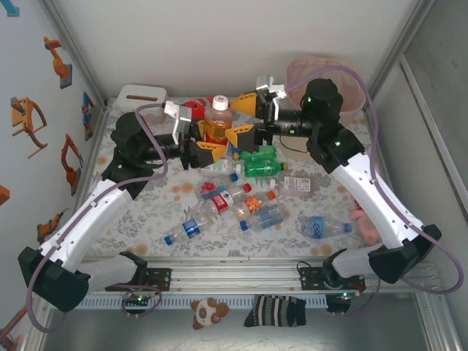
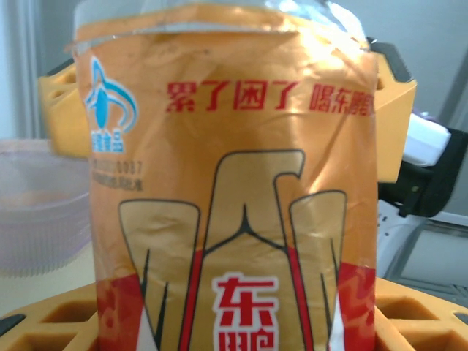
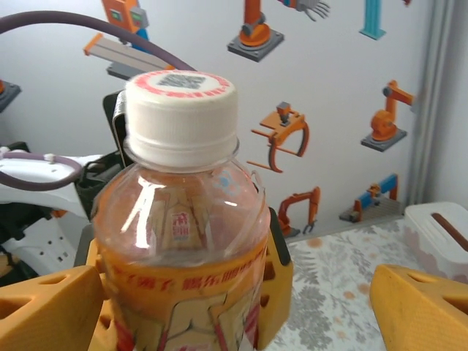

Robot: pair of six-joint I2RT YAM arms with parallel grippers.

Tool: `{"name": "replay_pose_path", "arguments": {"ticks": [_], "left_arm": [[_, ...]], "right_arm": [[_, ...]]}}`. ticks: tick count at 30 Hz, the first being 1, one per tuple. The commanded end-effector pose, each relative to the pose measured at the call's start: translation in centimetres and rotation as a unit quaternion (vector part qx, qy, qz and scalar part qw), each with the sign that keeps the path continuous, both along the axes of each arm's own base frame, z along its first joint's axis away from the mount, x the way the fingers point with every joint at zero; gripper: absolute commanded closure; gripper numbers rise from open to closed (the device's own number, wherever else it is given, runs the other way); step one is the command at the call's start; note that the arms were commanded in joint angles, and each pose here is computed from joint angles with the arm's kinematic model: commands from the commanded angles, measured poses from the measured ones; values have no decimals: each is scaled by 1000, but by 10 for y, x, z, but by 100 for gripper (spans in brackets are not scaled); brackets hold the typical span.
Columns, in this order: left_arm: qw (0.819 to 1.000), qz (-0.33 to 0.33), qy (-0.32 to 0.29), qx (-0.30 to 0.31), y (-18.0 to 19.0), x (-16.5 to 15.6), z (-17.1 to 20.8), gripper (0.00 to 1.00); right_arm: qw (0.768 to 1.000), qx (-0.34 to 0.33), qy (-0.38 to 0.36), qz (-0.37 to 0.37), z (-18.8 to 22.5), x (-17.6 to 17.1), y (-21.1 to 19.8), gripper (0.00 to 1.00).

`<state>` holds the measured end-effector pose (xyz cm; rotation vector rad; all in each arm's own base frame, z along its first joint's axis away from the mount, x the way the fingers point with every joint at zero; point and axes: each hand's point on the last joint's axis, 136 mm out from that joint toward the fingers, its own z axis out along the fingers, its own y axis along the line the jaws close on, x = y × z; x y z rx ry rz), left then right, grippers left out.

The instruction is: Put the plastic bottles in the bin

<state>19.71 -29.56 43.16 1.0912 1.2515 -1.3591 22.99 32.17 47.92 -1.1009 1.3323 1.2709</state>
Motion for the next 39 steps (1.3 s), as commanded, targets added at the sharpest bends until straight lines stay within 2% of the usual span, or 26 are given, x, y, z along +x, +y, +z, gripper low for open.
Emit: {"name": "replay_pose_path", "arguments": {"ticks": [1, 6, 17, 22, 30, 35, 39], "left_arm": [[998, -35, -43, -30, -1, -19, 29, 56], [998, -34, -51, -33, -5, -20, 31, 56], [999, -3, -49, -22, -7, -9, 23, 53], [998, 7, -52, -25, -5, -9, 24, 47], [998, 33, -57, -21, 1, -7, 22, 25], [997, 59, -58, 0, 6, -6, 12, 22], [994, 98, -52, 24, 13, 0, 2, 21]], "right_arm": [[999, 32, -23, 36, 28, -18, 4, 7], [997, 33, -20, 72, 29, -33, 13, 12], [997, 35, -9, 72, 29, -38, 16, 31], [997, 36, -11, 72, 31, -40, 15, 39], [998, 25, -27, 45, 30, -35, 12, 47], [999, 2, -38, -3, 26, -20, 8, 47], [998, -8, -31, -53, 26, 5, -2, 47]]}}
